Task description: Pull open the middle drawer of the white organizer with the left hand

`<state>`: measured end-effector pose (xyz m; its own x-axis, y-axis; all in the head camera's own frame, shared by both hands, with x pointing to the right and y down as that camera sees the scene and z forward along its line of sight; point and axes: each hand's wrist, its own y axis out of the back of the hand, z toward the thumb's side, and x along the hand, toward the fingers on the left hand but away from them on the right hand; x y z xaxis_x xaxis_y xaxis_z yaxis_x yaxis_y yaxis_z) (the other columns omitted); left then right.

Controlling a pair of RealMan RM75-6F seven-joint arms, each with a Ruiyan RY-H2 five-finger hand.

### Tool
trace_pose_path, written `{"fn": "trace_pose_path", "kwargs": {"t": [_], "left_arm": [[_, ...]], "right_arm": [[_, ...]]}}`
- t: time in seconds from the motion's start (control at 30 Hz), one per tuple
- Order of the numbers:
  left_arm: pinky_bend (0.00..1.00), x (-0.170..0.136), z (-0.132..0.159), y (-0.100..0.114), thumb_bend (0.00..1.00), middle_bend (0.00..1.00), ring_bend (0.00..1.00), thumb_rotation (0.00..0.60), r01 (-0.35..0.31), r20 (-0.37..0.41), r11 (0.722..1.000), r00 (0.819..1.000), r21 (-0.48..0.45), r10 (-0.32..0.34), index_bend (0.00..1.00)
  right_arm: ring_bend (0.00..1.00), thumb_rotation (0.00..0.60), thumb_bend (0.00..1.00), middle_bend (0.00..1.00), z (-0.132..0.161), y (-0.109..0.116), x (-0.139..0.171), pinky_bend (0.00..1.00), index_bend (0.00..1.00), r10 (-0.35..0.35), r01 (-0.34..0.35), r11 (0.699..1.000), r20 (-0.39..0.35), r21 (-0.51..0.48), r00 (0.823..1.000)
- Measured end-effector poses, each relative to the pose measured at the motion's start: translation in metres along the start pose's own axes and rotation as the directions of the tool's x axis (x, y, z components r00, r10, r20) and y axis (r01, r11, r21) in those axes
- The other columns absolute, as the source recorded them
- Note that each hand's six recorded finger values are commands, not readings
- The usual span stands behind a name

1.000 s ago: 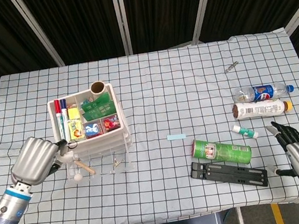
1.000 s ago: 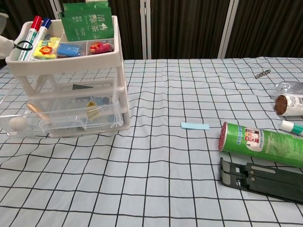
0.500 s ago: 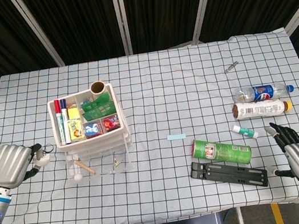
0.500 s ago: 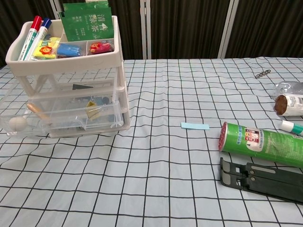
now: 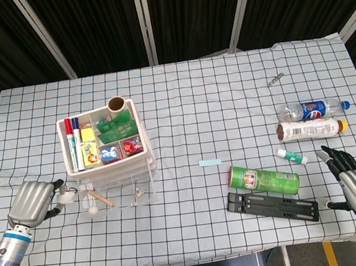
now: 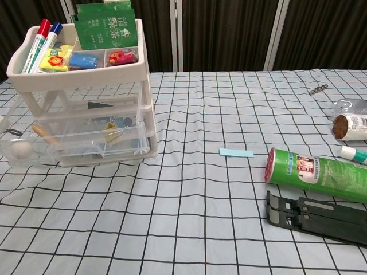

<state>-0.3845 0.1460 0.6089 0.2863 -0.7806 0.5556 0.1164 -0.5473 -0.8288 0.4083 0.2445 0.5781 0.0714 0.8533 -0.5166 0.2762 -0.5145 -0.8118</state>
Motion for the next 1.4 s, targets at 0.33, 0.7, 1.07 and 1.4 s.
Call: {"fn": "trace_pose_path", "kwargs": {"t": [0.33,0.7,1.07,1.4], "left_arm": [[0.84,0.002,0.001,-0.013,0.18,0.94,0.92,0.600,-0.010,-0.023,0.999,1.000,-0.032,0.009,0.39],[0.82,-0.008,-0.006,-0.016,0.12,0.92,0.91,0.600,-0.053,-0.053,0.996,0.997,-0.071,0.050,0.36],[0.31,-0.057,0.000,-0.005,0.06,0.10,0.18,0.600,-0.301,-0.149,0.948,0.947,-0.102,0.284,0.01],[0.00,-0.108,0.017,-0.047,0.02,0.00,0.00,0.600,-0.200,-0.241,0.964,0.958,-0.173,0.156,0.00]], "right_arm": [[0.00,0.600,0.11,0.00,0.000,0.000,0.000,0.00,0.04,-0.001,0.001,1.000,-0.001,0.001,1.000],[0.00,0.600,0.11,0.00,0.000,-0.001,0.000,0.00,0.04,0.000,0.000,1.000,-0.001,0.004,1.000],[0.00,0.600,0.11,0.00,0.002,-0.001,0.000,0.00,0.04,-0.001,0.001,1.000,-0.008,0.011,1.000],[0.00,0.600,0.11,0.00,0.003,-0.002,-0.002,0.00,0.04,-0.009,0.010,1.000,-0.029,0.029,1.000]]}}
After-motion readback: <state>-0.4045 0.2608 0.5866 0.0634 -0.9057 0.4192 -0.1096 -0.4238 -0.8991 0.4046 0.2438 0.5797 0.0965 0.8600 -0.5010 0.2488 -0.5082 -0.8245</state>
